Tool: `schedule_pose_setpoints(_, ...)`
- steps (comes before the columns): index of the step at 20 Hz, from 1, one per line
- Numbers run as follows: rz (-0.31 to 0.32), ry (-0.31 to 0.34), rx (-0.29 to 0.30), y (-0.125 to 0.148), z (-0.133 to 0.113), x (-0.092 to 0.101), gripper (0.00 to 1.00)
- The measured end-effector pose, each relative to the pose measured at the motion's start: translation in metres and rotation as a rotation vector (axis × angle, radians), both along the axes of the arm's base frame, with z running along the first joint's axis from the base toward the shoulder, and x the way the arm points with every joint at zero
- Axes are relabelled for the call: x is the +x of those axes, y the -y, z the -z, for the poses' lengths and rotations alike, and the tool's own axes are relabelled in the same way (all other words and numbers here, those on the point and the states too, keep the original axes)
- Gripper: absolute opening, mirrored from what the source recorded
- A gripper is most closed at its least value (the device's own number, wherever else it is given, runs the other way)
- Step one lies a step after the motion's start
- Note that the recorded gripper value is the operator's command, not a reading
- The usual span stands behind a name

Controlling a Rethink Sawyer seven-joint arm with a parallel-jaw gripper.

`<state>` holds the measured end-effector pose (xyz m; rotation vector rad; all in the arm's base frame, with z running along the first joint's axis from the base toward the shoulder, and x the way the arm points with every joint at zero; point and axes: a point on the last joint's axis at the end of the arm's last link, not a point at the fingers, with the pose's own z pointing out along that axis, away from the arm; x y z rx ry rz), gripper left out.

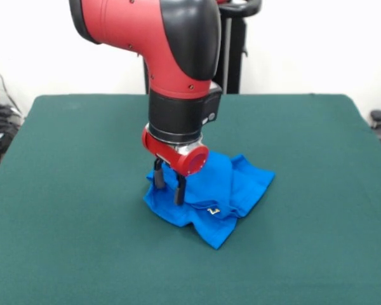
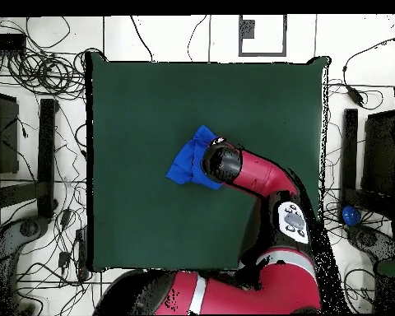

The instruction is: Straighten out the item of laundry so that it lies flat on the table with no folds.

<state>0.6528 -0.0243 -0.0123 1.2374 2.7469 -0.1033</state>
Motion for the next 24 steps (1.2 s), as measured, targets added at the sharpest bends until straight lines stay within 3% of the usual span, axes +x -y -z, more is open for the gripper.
schedule_pose_setpoints(14,0.0,-0.031,0.014,-0.004,-0.021,0.002,1.0)
schedule_pose_setpoints(24,0.005,-0.034,0.012,0.0,-0.021,0.001,1.0)
